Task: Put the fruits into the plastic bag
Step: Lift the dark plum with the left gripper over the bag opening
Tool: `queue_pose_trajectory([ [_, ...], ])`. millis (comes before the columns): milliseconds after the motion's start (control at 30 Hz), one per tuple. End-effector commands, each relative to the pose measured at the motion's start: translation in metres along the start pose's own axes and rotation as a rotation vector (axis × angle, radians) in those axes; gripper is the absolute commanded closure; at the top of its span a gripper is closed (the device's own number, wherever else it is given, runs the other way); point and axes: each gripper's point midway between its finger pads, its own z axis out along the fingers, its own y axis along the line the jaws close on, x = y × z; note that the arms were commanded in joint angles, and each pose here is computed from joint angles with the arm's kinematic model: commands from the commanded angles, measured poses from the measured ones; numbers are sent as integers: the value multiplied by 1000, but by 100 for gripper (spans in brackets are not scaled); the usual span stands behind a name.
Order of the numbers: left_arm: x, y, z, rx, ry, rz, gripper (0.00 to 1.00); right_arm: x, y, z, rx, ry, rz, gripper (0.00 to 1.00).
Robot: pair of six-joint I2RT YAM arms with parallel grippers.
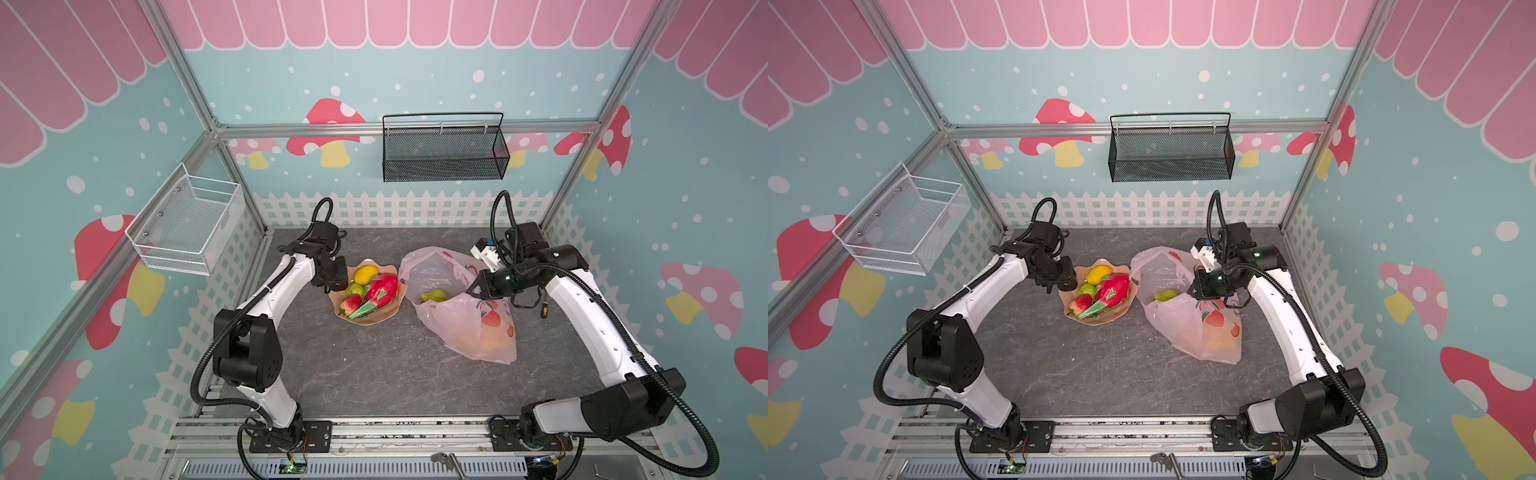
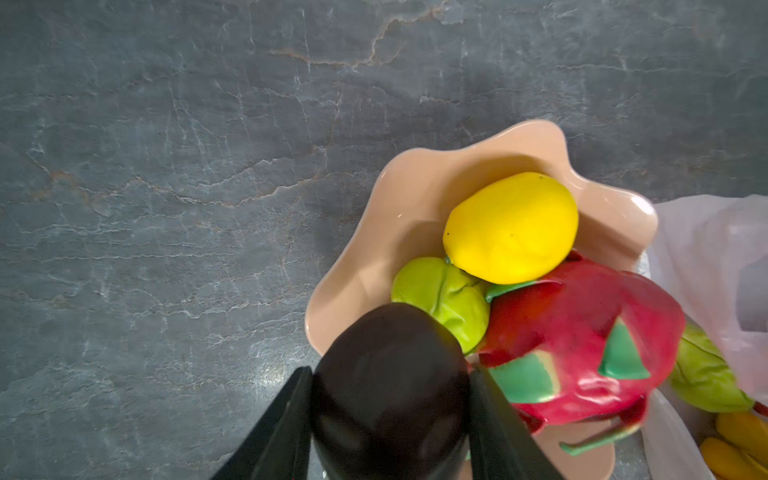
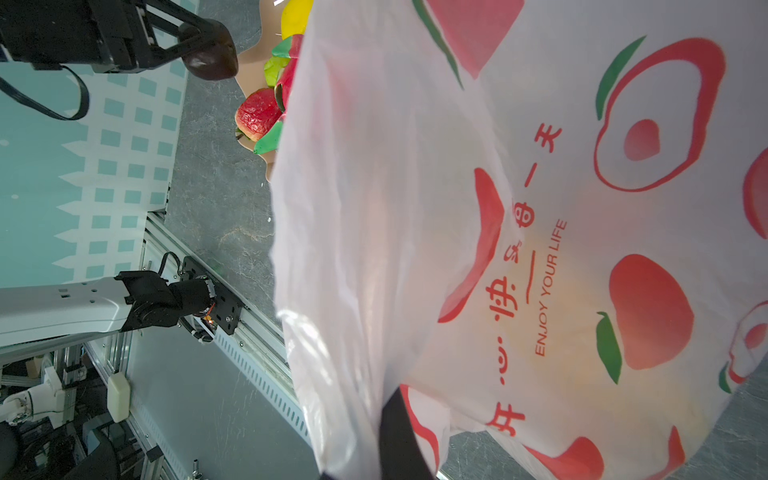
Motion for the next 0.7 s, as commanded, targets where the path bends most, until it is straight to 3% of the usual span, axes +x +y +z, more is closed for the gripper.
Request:
queue_pose_trajectory([
  [0, -20, -27, -44, 102, -126, 106, 68, -5, 3, -5, -1, -13, -28, 100],
  [233, -10, -76, -91, 267, -271, 418, 69, -5, 3, -5, -1, -11, -30, 100],
  [367, 15, -117, -111, 392, -323, 631, 70, -5, 2, -4, -2, -4, -33, 100],
  [500, 42, -154, -113, 459, -308, 790, 72, -5, 2, -3, -5, -2, -35, 100],
  [667, 59, -189, -104, 452, -294, 911, 73, -5, 3, -4, -8, -2, -36, 100],
])
